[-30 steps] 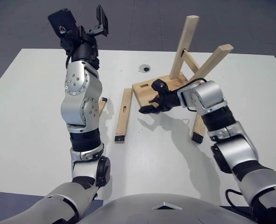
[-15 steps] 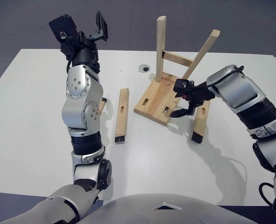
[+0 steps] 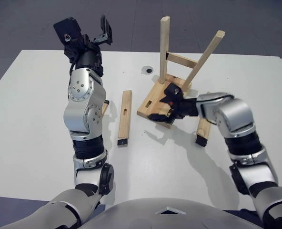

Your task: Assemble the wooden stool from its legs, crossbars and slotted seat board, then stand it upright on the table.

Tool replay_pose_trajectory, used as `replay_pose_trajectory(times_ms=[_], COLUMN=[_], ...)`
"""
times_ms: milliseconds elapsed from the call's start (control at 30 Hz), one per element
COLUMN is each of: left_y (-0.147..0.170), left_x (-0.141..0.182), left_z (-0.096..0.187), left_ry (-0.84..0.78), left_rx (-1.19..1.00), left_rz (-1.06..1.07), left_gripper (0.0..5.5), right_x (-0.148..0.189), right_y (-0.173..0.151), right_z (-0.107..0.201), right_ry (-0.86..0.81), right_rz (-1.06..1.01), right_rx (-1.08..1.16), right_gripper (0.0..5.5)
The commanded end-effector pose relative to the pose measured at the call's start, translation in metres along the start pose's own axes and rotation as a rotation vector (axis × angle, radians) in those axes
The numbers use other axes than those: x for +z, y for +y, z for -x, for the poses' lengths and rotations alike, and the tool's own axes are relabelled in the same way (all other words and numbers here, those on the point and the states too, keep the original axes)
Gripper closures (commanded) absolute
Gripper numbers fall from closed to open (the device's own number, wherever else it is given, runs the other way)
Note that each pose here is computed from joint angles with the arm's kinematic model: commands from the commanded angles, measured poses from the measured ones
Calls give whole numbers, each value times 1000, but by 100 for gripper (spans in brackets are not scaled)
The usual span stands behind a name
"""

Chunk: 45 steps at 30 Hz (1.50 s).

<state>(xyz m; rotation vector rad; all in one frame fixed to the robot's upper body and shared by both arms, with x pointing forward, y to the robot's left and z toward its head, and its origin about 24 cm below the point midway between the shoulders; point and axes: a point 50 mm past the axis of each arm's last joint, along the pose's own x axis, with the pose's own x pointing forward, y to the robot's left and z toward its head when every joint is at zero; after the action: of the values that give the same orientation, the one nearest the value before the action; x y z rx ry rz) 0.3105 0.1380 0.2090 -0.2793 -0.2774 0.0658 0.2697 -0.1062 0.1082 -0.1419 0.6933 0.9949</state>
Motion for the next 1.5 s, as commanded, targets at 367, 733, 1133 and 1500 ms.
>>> replay_pose_trajectory(times_ms=[367, 733, 1133, 1500], left_y=[0, 4, 22, 110], left_x=[-4, -7, 2, -61], left_z=[6, 9, 11, 60], left_ry=[18, 24, 26, 575], left_rx=[26, 50, 22, -138], left_rz=[-4, -7, -75, -496], left_gripper=[12, 12, 12, 12], right_x=[-32, -28, 22, 81], right_y=[-14, -52, -23, 0], right_z=[10, 29, 67, 128], right_ry=[212, 292, 9, -807], right_rz=[-49, 64, 258, 119], right_rx=[-93, -197, -164, -357], right_gripper=[10, 10, 10, 10])
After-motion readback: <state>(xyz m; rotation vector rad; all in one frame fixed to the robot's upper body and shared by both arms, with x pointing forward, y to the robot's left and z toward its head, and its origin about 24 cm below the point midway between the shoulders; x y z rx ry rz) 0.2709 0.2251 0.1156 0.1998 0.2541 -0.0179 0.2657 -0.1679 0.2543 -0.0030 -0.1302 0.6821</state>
